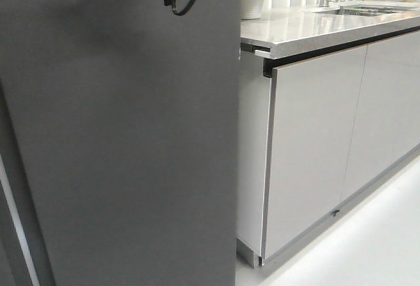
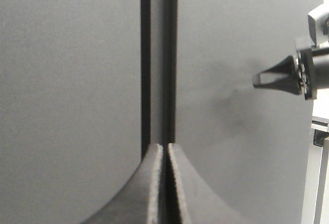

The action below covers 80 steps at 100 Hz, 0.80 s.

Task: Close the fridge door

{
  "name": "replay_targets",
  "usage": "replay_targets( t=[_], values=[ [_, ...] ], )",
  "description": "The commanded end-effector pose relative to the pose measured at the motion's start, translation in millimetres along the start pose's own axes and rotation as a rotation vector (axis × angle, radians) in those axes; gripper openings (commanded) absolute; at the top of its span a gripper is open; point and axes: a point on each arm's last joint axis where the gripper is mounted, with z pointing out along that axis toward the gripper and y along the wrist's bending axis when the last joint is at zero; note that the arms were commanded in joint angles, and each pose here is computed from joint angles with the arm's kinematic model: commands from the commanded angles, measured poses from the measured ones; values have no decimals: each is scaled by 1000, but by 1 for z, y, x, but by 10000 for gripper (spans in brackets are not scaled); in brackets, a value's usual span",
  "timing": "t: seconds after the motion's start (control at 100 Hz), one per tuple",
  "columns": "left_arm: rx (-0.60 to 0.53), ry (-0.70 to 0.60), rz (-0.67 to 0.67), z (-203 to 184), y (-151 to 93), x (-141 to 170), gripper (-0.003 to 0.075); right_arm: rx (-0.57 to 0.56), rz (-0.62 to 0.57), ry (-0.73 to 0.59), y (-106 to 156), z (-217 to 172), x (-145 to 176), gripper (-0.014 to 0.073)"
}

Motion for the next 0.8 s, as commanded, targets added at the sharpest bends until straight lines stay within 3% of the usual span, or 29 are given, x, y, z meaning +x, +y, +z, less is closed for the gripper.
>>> replay_targets(
  t=[0.0, 0.2, 0.57, 0.79],
  values=[
    [-1, -49, -6, -1, 1, 5, -20, -42, -81, -79, 36, -28, -46, -46],
    [-1, -49, -6, -1, 1, 5, -20, -18, -163, -29, 51, -44, -57, -46],
    [-1, -49, -6, -1, 1, 5, -20, 124, -177, -228, 45, -51, -81, -46],
    [-1, -49, -6, -1, 1, 5, -20, 79, -219, -171, 58, -58, -83, -46]
  ],
)
